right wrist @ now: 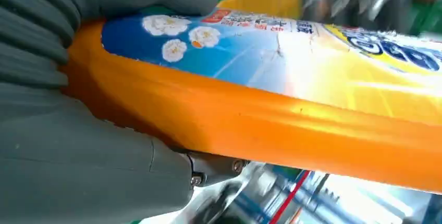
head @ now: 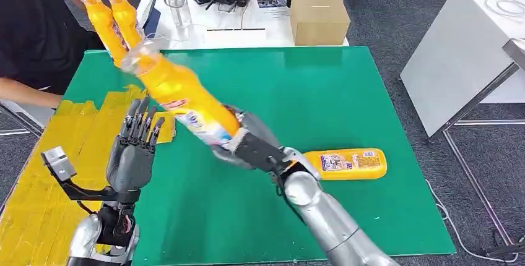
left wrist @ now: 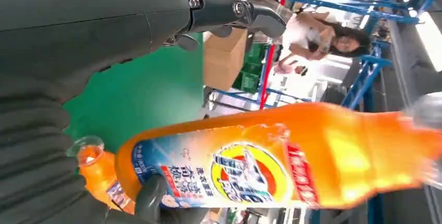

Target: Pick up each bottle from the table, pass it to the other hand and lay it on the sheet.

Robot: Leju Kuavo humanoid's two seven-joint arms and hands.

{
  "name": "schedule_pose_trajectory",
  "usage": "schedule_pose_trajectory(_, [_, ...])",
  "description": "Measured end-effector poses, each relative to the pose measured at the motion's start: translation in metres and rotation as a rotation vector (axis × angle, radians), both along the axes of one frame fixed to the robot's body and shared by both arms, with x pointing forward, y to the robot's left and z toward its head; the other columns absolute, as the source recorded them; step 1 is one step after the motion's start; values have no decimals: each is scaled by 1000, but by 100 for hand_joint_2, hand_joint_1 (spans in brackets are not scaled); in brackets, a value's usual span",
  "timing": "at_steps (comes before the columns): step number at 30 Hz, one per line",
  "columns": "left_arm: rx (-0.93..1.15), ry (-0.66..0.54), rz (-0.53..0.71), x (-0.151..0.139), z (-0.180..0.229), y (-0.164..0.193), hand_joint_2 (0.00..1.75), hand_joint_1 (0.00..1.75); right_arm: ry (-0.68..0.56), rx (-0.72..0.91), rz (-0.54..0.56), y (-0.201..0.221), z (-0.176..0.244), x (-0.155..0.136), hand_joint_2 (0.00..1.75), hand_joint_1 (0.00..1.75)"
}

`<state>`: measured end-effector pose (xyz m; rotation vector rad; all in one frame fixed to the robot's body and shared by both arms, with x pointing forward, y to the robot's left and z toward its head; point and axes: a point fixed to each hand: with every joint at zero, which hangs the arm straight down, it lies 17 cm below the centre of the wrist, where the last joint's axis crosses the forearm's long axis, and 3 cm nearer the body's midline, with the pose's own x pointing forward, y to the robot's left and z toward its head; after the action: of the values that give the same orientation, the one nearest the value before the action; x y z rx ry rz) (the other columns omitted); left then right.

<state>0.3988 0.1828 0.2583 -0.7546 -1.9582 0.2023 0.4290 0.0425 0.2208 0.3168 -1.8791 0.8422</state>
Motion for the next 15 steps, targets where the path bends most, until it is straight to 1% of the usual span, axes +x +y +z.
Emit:
schedule_pose_trajectory(7, [7,19,6,3,-7,-1,175,0,5,-23,71,36,0,-17,175,175])
schedule_pose_trajectory(15, [16,20,18,4,-7,0,175,0,8,-45,114,54,-6,-29,175,175])
